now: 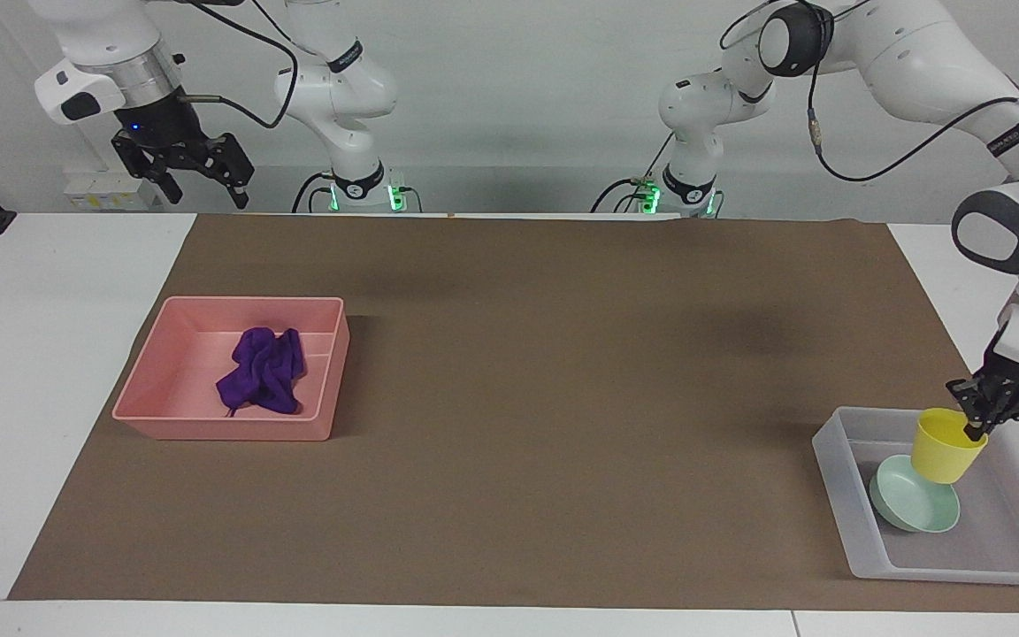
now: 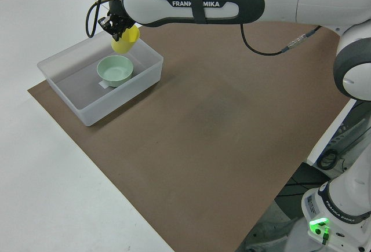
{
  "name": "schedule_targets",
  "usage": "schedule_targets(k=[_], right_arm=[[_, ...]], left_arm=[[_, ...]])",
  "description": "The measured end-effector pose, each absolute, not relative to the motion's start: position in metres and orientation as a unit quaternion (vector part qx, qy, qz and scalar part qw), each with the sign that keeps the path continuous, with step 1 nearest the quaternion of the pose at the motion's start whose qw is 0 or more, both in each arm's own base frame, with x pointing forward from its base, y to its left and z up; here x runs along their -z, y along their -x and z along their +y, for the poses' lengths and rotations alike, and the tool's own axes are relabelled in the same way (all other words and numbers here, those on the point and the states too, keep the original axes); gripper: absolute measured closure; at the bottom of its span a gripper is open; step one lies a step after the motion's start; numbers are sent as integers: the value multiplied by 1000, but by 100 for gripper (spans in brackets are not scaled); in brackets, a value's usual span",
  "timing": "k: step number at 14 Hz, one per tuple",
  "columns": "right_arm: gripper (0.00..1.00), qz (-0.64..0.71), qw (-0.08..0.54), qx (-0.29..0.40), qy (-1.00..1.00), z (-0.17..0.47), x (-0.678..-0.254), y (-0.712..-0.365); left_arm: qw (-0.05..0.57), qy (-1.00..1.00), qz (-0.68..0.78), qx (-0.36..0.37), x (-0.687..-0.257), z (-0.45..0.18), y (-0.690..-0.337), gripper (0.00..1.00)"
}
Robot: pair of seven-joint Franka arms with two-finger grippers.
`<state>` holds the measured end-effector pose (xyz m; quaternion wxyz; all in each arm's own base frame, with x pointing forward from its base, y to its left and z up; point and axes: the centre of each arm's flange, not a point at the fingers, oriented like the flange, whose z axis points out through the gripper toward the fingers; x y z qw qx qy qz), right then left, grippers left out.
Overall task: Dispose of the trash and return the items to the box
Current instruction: 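Lower the yellow cup into the green bowl with the left gripper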
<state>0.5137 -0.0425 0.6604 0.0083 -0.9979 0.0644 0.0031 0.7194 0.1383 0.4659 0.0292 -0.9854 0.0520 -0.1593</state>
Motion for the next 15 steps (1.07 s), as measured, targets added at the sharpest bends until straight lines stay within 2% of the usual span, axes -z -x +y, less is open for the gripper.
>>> schedule_targets(k=[7, 13, 14, 15], right_arm=[[0, 64, 8, -6, 998, -42, -658, -514], [0, 64, 8, -5, 998, -42, -659, -513], [0, 64, 8, -5, 998, -42, -659, -513], [0, 64, 8, -5, 998, -42, -659, -513]], left_arm=[[29, 986, 49, 160, -405, 144, -728, 98], [29, 986, 48, 160, -385, 143, -724, 98], [30, 985, 48, 162, -385, 143, -724, 93], [30, 985, 48, 165, -386, 143, -725, 81]])
